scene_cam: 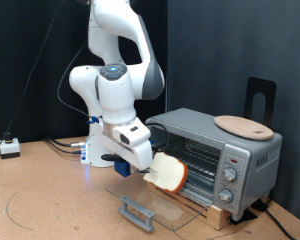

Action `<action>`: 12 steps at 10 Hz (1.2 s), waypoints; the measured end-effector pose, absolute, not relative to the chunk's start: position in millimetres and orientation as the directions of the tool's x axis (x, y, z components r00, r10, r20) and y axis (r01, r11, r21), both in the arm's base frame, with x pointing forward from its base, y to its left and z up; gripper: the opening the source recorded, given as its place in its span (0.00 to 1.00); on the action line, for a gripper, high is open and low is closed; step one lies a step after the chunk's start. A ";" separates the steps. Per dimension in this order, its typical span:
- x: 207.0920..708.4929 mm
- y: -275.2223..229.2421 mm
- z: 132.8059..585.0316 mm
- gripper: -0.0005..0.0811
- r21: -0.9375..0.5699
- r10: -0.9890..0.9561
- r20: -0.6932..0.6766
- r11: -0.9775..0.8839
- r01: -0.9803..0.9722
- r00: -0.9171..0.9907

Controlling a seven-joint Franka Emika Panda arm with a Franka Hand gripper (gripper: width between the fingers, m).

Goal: Make a piece of toast with the oven

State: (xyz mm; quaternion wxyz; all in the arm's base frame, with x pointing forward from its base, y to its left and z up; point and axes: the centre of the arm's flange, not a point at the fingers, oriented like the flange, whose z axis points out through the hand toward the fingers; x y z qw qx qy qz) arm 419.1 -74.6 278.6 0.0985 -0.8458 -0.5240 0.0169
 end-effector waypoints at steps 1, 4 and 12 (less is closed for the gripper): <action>417.5 -83.1 278.6 0.53 -0.181 0.890 0.064 -0.434 0.883 0.451; 416.0 -98.5 275.3 0.53 -0.173 0.879 0.060 -0.458 0.872 0.473; 421.7 -88.6 243.3 0.53 -0.185 0.859 0.059 -0.492 0.851 0.509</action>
